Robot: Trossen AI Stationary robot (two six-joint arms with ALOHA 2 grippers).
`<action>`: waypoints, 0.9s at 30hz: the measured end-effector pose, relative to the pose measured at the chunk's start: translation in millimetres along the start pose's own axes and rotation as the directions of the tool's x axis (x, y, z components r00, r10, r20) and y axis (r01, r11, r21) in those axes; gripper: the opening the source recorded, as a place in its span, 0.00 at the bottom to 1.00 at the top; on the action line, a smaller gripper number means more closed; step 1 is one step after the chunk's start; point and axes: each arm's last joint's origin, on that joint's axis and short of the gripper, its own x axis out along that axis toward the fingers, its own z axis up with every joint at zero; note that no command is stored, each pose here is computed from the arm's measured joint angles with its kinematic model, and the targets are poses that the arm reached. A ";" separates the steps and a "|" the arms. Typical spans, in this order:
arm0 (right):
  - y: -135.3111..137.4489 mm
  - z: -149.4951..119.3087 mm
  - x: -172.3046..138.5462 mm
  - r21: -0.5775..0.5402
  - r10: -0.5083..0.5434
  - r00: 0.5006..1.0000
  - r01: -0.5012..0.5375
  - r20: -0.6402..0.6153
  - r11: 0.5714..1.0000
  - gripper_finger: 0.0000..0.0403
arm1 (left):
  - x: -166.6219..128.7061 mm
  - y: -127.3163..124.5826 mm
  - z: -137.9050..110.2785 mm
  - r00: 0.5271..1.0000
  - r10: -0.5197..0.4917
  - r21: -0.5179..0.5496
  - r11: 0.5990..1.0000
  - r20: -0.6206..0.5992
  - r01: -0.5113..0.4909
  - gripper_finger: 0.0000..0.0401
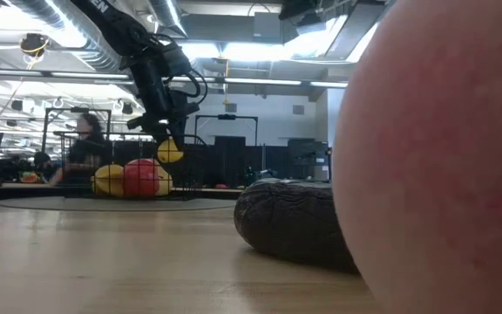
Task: Build produce basket
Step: Put the yellow lemon into the black wire basket, then put the pink peach into the black wire basket
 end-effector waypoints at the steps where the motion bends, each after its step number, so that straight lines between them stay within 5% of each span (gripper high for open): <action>1: 0.0 0.0 0.0 0.000 0.000 1.000 0.000 0.000 1.000 0.65 | 0.0 0.0 0.0 1.000 0.000 0.000 1.000 0.000 0.000 0.42; 18: -0.1 -0.1 0.1 -0.001 0.001 1.000 -0.001 0.000 1.000 0.65 | -0.4 -6.9 -0.1 0.999 -0.042 0.067 0.997 0.008 0.041 0.43; 27: 0.0 -0.1 -0.1 -0.001 0.001 1.000 -0.001 0.000 1.000 0.65 | 11.1 -7.1 -1.5 1.000 -0.028 0.073 0.997 -0.010 0.029 0.56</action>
